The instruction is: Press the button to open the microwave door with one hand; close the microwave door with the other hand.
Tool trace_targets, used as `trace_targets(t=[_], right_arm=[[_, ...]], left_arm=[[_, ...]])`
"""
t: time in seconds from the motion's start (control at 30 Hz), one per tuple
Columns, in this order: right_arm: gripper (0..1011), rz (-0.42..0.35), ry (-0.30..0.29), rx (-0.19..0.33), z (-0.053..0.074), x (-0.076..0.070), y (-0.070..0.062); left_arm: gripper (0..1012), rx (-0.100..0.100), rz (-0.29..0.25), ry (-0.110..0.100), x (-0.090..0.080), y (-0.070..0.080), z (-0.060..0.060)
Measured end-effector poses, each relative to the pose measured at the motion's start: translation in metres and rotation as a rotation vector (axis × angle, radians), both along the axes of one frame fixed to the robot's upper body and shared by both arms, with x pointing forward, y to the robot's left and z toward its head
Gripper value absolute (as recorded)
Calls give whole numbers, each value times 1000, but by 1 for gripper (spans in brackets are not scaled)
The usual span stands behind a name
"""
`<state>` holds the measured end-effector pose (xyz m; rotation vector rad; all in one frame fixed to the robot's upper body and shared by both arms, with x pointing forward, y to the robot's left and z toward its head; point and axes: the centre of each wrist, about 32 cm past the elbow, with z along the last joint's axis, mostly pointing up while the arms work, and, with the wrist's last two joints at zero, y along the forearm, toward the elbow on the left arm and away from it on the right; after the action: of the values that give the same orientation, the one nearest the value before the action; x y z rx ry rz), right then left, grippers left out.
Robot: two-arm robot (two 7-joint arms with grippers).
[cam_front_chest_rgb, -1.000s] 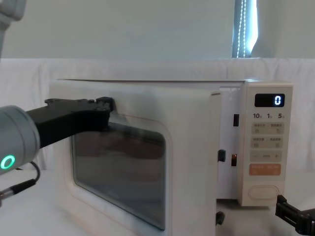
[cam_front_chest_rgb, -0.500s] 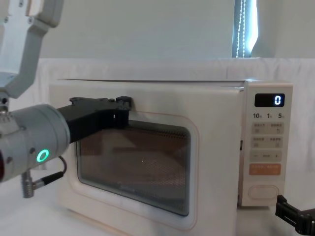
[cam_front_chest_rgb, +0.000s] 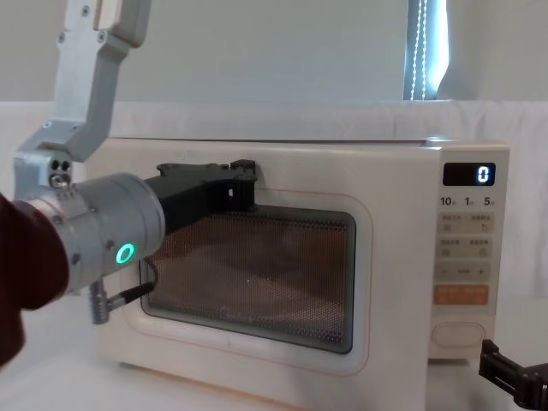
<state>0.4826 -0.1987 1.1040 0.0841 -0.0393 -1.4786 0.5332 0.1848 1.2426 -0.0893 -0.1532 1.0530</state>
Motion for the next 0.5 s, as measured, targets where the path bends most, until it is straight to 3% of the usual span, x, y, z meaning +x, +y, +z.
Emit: trace_targets(t=[0.13, 0.3, 0.5], right_arm=[[1002, 0, 0, 0, 0, 0, 0], [1002, 0, 0, 0, 0, 0, 0], [1002, 0, 0, 0, 0, 0, 0]], left_arm=[[0, -6, 1, 6, 7, -3, -2], [0, -2, 14, -3, 13, -7, -5], [0, -10, 17, -14, 22, -14, -5]])
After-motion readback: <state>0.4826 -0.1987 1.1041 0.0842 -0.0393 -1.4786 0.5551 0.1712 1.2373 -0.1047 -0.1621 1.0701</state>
